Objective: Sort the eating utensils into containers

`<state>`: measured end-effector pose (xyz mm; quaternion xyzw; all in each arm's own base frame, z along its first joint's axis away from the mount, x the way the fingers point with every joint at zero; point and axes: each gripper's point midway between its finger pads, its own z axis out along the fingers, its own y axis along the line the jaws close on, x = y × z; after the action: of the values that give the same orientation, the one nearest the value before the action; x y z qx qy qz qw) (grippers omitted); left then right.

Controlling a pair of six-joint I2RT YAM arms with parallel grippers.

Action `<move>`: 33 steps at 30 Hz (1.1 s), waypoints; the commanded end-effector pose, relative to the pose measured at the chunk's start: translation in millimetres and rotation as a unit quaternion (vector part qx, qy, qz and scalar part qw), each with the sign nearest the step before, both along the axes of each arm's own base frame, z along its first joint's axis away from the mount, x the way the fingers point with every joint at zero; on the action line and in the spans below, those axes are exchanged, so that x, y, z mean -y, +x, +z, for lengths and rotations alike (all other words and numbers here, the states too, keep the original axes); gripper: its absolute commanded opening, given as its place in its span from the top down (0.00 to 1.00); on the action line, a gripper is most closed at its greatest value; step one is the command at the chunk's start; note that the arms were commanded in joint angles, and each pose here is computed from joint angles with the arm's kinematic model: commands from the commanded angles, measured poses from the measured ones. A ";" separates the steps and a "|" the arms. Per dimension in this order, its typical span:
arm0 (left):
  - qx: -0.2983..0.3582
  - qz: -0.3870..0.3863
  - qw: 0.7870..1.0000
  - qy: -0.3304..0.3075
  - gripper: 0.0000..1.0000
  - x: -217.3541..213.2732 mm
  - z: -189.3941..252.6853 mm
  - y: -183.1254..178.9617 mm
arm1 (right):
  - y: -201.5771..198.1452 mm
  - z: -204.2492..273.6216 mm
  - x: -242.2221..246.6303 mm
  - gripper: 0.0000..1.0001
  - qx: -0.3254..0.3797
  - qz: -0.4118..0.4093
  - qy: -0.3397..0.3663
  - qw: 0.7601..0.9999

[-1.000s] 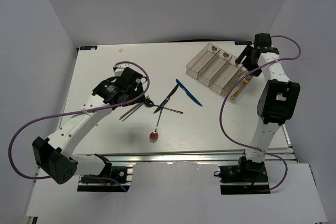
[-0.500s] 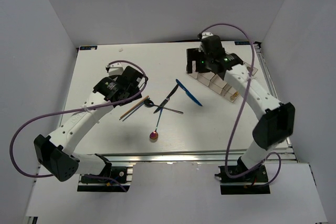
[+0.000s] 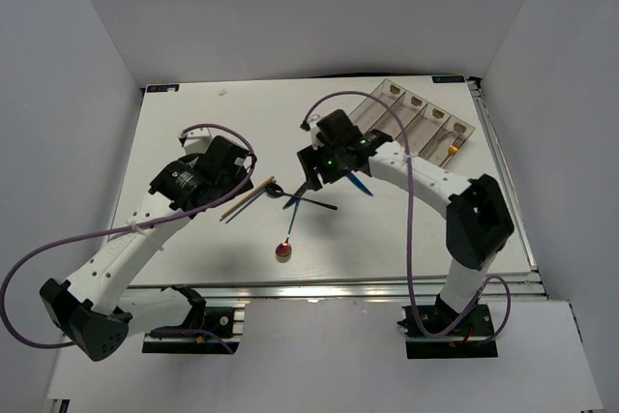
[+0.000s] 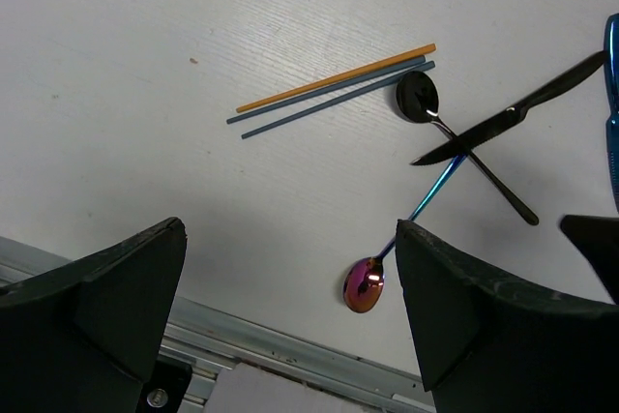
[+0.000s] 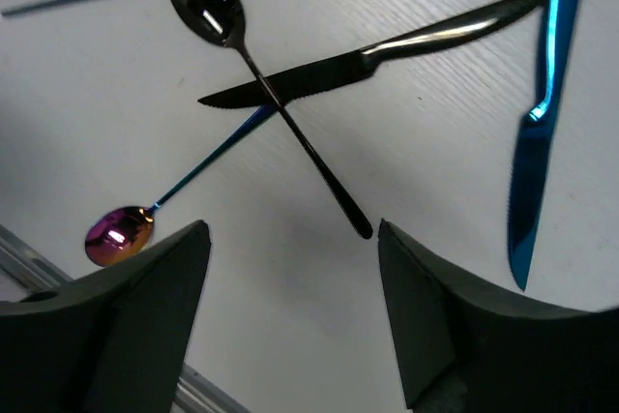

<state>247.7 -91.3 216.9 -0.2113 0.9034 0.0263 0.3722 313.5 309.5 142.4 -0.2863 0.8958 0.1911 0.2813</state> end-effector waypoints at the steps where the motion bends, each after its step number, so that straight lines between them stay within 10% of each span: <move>1: 0.017 0.002 0.999 -0.037 0.02 3.8 5.3 -5.0 | 1.0 -6.0 -21.6 0.31 0.030 0.079 -0.026 0.996; 22: -0.021 -0.035 0.998 -0.048 0.02 -0.5 -22.9 -36.5 | 4.1 -119.2 -54.7 0.50 -0.002 0.195 -0.131 0.972; 33: -0.025 -0.043 0.998 -0.041 0.02 -0.6 -25.3 -36.4 | -9.3 -132.9 -51.4 0.94 -0.029 0.208 -0.139 0.968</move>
<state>211.4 -90.8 189.1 -0.1903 0.9225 -0.0162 0.3355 315.9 362.2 20.6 -0.4880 0.8421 0.1250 0.1926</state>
